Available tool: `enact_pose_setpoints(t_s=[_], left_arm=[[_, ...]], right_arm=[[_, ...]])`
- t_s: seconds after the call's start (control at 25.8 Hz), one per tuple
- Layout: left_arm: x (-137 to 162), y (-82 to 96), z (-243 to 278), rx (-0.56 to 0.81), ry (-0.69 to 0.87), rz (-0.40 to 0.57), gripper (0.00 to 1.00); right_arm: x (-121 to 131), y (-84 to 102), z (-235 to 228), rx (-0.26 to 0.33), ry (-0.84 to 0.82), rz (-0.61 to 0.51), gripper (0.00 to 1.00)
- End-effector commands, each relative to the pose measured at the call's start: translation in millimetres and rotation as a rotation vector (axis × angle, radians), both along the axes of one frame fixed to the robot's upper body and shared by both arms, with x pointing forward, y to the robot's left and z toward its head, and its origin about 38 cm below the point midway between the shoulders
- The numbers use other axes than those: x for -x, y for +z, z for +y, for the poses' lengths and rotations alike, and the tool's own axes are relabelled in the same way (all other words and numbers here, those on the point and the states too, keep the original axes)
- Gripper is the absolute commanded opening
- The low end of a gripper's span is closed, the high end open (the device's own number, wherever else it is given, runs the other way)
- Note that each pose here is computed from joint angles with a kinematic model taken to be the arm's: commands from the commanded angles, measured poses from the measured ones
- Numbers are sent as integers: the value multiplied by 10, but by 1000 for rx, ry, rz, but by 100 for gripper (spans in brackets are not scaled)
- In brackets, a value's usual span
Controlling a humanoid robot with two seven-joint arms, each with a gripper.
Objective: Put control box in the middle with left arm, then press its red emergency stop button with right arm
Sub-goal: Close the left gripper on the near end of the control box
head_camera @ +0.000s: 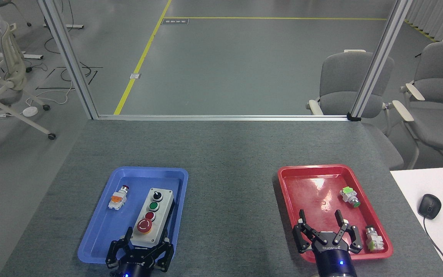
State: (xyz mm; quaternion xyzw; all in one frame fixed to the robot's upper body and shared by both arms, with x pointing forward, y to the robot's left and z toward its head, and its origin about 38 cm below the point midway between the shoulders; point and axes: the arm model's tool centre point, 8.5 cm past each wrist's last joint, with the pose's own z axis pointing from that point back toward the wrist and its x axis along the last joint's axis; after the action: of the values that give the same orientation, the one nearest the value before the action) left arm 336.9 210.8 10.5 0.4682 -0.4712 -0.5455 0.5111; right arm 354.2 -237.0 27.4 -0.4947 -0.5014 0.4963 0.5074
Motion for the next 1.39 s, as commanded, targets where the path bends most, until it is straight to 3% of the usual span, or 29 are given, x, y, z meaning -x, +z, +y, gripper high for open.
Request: enact_pose_setpoints(t_s=[0.0,0.19,0.5,0.89,1.36], left_arm=[[-6,0,-3,2,-3,-5,99],[-20,-154,-26,5,-2,39,99],[-156,-231,10,-9,-1,40,99],[-170,-103,161,-28,8,-13,99],[-144,-103,272,-39,15,-33,99]], right_arm=[[1,-5,10,-1,2,2,97],[1,-7,52,-8,7,2,97],[2,-9,84,-14,10,2,97],[2,-9,84,-14,10,2,97],[1,-4,74,-11,10,1,97]])
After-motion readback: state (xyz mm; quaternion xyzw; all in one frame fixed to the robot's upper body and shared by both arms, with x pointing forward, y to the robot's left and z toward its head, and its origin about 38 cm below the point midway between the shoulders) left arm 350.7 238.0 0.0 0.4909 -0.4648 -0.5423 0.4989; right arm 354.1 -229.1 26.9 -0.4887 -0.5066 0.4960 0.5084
